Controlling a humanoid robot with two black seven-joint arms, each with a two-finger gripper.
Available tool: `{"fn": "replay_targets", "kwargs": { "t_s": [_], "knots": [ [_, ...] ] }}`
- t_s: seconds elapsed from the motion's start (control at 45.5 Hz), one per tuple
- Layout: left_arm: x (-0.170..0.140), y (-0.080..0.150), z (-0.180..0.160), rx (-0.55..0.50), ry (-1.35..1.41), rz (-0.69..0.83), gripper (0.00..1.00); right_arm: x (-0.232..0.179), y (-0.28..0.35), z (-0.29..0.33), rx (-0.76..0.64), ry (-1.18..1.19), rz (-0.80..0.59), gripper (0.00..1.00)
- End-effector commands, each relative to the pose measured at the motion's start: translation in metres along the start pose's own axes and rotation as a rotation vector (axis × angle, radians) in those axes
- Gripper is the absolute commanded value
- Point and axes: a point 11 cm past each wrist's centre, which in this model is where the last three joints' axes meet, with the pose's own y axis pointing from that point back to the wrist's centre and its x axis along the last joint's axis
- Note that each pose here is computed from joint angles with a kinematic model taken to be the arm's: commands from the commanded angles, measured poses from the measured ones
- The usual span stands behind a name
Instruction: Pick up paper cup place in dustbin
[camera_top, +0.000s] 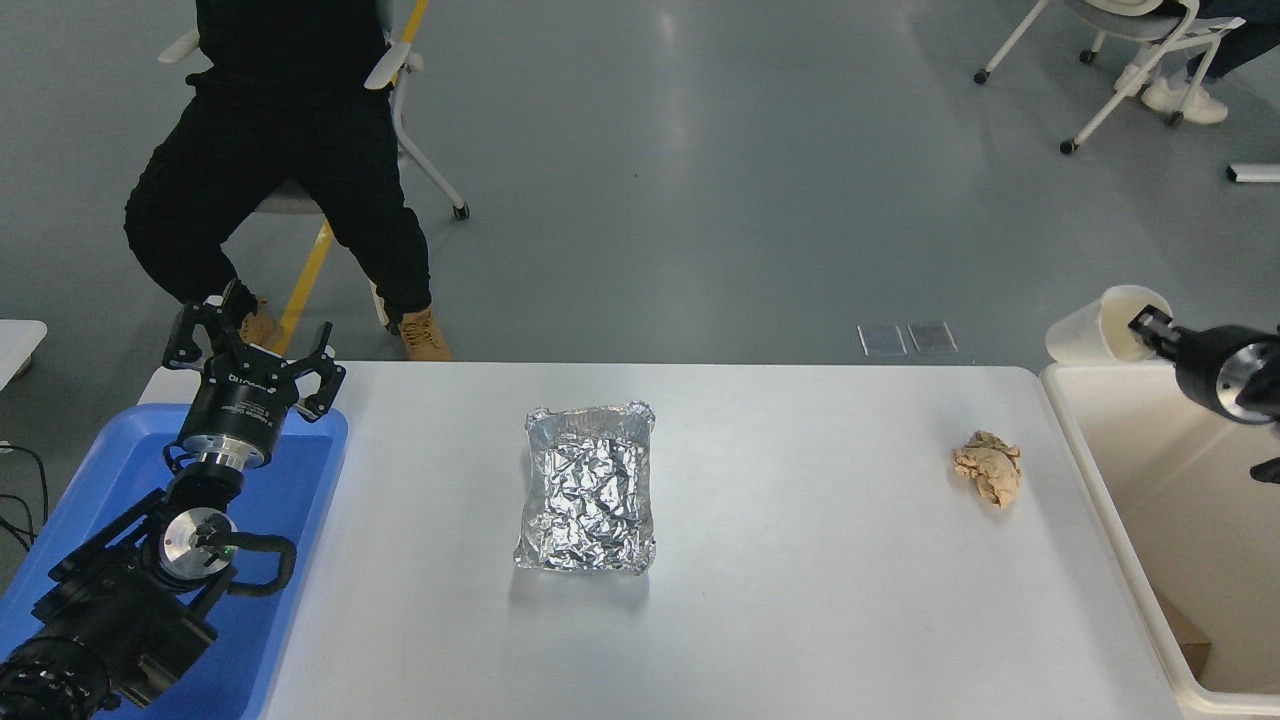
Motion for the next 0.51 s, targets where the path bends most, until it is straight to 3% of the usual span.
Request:
{"fn": "replay_targets", "kwargs": {
  "t_s": [0.0, 0.22, 0.484],
  "knots": [
    [0.0, 0.0, 0.0, 0.0, 0.0, 0.0, 0.99, 0.06, 0.043, -0.032, 0.081, -0.044, -0.042, 0.0],
    [0.0, 0.0, 0.0, 0.0, 0.0, 0.0, 0.99, 0.104, 0.077, -0.056, 0.151, -0.043, -0.026, 0.0],
    [0.0, 0.0, 0.0, 0.0, 0.0, 0.0, 0.99, 0.113, 0.082, -0.049, 0.129, -0.032, -0.006, 0.0]
  ]
}}
